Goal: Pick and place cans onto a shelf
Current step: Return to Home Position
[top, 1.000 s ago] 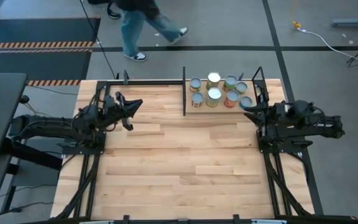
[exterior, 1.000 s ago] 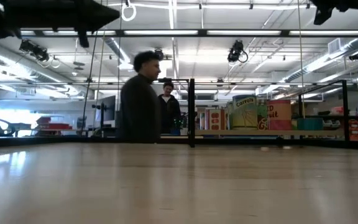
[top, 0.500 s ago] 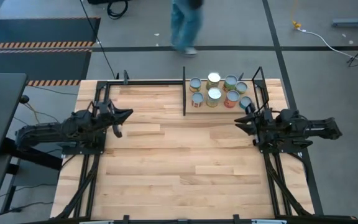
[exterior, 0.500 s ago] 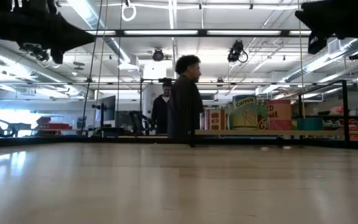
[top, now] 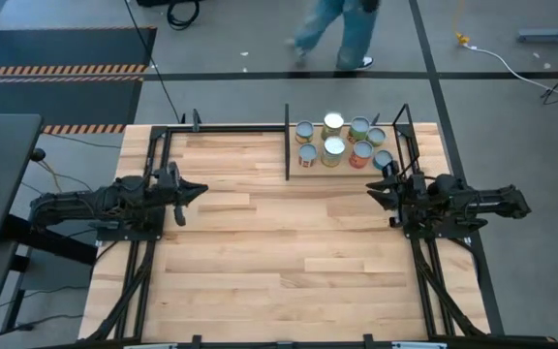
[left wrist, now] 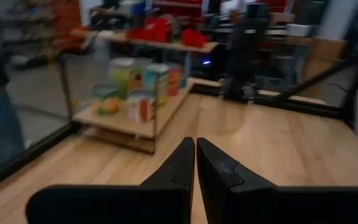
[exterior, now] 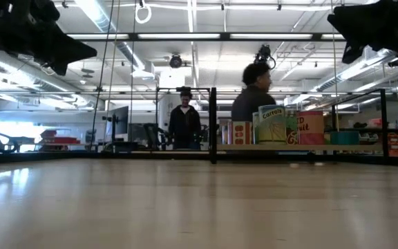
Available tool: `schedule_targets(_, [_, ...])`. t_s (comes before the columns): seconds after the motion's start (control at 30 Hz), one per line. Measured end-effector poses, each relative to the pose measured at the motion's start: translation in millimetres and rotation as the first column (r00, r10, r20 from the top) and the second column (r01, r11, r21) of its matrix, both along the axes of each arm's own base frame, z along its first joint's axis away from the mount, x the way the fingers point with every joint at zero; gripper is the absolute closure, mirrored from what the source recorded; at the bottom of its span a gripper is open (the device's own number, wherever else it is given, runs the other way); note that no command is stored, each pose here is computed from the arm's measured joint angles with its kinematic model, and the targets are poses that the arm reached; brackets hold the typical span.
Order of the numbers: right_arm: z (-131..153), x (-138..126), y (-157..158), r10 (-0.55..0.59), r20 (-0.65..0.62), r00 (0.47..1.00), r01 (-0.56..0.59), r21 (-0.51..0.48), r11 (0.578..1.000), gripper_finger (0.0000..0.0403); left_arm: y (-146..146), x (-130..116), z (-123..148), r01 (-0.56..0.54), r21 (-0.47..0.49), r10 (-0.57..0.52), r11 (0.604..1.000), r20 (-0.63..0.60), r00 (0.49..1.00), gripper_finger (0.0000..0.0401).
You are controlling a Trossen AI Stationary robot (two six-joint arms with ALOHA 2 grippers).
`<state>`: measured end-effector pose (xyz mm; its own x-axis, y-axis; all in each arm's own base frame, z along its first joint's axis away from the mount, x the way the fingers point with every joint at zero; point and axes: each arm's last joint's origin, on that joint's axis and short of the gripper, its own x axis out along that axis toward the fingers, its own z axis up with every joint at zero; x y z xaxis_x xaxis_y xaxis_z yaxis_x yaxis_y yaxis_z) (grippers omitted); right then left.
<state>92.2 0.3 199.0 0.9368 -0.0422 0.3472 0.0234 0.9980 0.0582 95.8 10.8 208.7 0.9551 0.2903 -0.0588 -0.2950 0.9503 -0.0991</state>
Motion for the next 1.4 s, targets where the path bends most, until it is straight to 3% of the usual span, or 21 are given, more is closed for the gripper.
schedule_targets(0.3, [5, -2, 0, -0.016, 0.058, 0.998, 0.017, -0.025, 1.000, 0.0315, -2, -1, 2, 0.155, 0.036, -0.155, 0.987, 0.008, 0.988, 0.0377])
schedule_targets(0.43, [0, 0, -1, -0.027, -0.001, 1.000, 0.027, 0.001, 1.000, 0.0315, 2, -3, -2, 0.088, 0.033, -0.087, 0.996, -0.026, 0.996, 0.0378])
schedule_targets(0.53, [-5, 1, -1, -0.031, -0.053, 0.998, 0.032, 0.011, 0.999, 0.0314, 3, -6, 3, 0.064, 0.054, -0.065, 0.996, 0.025, 0.998, 0.0377])
schedule_targets(0.67, [-5, 1, 0, -0.021, -0.053, 0.998, 0.021, -0.015, 1.000, 0.0315, 0, -13, 2, 0.107, 0.068, -0.109, 0.992, 0.036, 0.993, 0.0377])
schedule_targets(0.97, [-7, 1, -1, -0.018, -0.071, 0.997, 0.018, -0.011, 1.000, 0.0315, 1, -2, -32, 0.113, 0.023, -0.114, 0.993, 0.053, 0.992, 0.0378])
schedule_targets(1.17, [-16, 4, -1, 0.072, -0.171, 0.983, -0.068, 0.026, 0.997, 0.0314, -2, 1, -39, 0.199, 0.033, -0.202, 0.979, 0.092, 0.975, 0.0377])
schedule_targets(1.4, [-28, 5, -7, -0.047, -0.292, 0.955, 0.058, 0.032, 0.998, 0.0315, -3, 1, -40, 0.189, 0.044, -0.192, 0.981, 0.081, 0.978, 0.0377])
